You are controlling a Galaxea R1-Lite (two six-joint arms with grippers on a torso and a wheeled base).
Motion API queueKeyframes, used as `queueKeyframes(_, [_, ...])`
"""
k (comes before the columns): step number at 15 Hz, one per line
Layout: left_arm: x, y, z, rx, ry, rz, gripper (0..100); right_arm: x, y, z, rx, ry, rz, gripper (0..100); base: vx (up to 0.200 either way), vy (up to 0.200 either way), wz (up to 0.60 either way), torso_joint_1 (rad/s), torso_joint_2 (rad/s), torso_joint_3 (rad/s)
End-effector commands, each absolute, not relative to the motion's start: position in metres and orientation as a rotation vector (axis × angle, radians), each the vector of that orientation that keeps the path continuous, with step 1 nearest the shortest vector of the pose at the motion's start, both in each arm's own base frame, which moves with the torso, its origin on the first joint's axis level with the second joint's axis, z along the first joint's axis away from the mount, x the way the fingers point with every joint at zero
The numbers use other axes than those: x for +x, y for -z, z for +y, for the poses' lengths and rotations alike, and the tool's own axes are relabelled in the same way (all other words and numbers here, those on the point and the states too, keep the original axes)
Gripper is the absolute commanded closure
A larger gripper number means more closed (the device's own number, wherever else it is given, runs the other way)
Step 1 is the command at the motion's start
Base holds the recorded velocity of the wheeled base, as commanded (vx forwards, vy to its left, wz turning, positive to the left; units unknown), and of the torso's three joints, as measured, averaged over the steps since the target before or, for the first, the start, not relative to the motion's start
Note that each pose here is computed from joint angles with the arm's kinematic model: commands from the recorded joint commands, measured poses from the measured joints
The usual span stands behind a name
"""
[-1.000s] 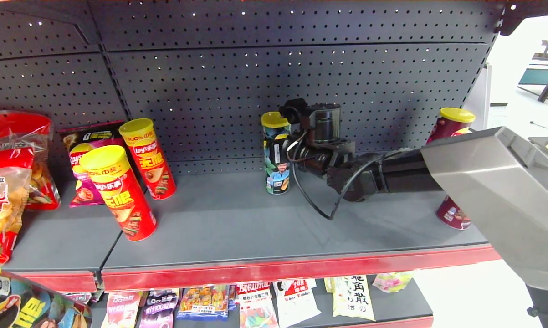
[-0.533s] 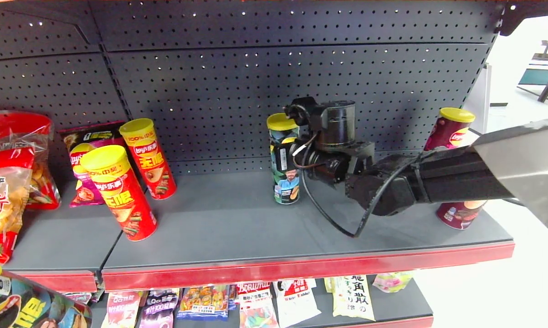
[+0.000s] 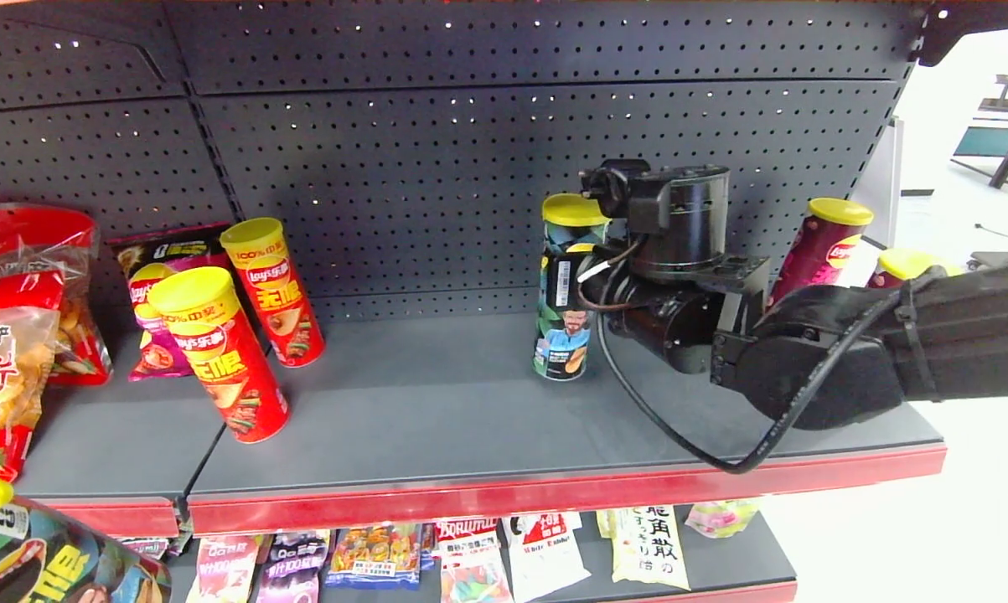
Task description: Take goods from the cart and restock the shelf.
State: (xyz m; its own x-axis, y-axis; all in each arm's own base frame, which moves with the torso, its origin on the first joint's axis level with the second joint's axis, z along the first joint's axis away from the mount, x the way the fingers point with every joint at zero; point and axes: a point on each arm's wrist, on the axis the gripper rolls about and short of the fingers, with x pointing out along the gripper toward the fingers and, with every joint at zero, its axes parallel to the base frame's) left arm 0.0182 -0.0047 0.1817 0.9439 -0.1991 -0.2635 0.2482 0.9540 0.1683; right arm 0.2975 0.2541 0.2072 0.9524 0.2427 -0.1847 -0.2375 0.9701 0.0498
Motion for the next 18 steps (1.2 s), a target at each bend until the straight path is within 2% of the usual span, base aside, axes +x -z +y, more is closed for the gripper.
queueKeyframes(1, [0.019, -0.182, -0.005, 0.201, 0.230, 0.250, 100, 0.284, -0.212, 0.255, 0.040, -0.265, 0.190, 100, 0.000, 0.000, 0.00, 0.000, 0.00, 0.000])
queueKeyframes(8, [0.019, -0.182, -0.005, 0.201, 0.229, 0.248, 100, 0.248, -0.184, 0.269, 0.012, -0.297, 0.270, 100, 0.000, 0.000, 0.00, 0.000, 0.00, 0.000])
queueKeyframes(18, [0.019, -0.182, -0.005, 0.201, 0.229, 0.248, 100, 0.244, -0.170, 0.271, -0.004, -0.275, 0.272, 100, 0.000, 0.000, 0.00, 0.000, 0.00, 0.000])
